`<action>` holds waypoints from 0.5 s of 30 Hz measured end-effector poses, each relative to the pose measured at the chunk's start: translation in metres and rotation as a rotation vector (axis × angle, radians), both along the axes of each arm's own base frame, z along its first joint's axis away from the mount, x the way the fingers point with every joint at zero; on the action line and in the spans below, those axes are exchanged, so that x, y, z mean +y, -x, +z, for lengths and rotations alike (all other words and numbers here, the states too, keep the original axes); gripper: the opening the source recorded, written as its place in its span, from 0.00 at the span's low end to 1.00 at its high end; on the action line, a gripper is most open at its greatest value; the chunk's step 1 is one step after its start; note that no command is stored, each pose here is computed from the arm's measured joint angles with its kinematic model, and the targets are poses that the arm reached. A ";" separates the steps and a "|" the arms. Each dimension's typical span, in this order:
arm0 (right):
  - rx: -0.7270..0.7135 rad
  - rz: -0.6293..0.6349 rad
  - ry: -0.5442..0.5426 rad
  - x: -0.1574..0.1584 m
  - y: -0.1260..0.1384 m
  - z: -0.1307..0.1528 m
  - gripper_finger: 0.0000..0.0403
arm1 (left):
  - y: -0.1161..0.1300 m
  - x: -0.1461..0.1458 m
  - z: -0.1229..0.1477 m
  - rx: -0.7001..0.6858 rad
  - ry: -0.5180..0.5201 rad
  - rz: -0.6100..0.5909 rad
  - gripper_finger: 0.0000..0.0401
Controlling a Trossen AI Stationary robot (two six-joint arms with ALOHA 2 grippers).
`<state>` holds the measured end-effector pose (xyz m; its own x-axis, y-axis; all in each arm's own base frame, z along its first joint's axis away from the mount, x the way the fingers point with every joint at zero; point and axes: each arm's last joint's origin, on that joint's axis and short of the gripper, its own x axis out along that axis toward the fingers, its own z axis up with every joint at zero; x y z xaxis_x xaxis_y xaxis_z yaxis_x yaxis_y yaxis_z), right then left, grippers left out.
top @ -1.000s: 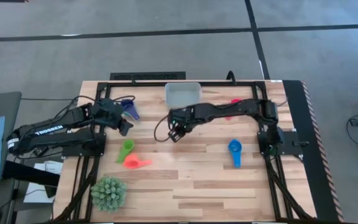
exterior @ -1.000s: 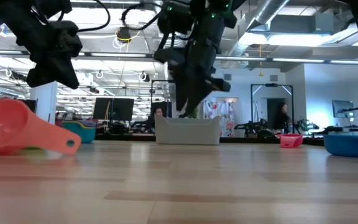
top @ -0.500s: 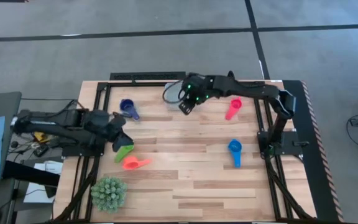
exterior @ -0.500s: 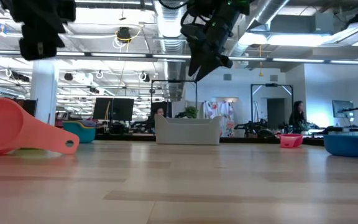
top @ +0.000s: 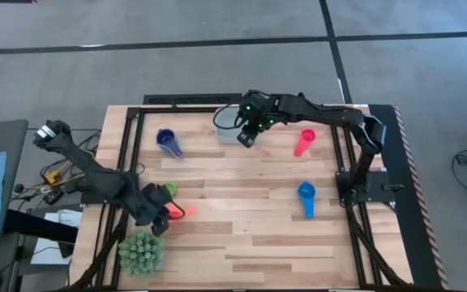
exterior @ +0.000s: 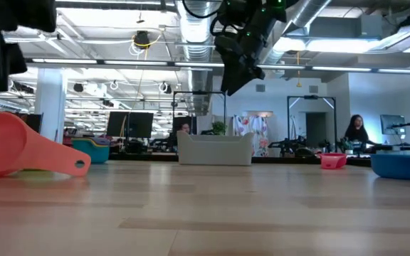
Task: Nest measuring cups in basket
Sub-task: Stack the orange measuring cup on the navy blue measuring cup
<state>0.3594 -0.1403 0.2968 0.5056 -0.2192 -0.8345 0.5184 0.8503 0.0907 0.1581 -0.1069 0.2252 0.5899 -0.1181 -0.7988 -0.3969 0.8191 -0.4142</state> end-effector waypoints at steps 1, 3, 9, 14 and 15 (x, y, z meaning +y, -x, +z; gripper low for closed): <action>-0.001 0.009 0.007 0.000 0.000 0.000 0.39 | -0.001 -0.002 -0.004 0.020 -0.007 0.005 0.25; -0.005 0.019 0.016 0.000 -0.001 0.001 0.40 | -0.002 -0.005 -0.010 0.089 -0.042 0.021 0.25; 0.001 0.043 0.018 0.001 -0.001 0.000 0.41 | -0.008 -0.010 -0.018 0.278 -0.188 -0.012 0.25; -0.006 0.063 0.005 0.005 -0.003 0.000 0.40 | -0.013 -0.014 -0.027 0.363 -0.275 -0.041 0.24; -0.006 0.066 0.005 0.007 -0.003 0.000 0.39 | -0.014 -0.014 -0.029 0.372 -0.283 -0.045 0.24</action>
<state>0.3625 -0.1337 0.2972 0.5241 -0.1892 -0.8304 0.4602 0.8833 0.0892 0.1724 -0.1212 0.1962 0.2571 0.1164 -0.9594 -0.4375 0.8992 -0.0081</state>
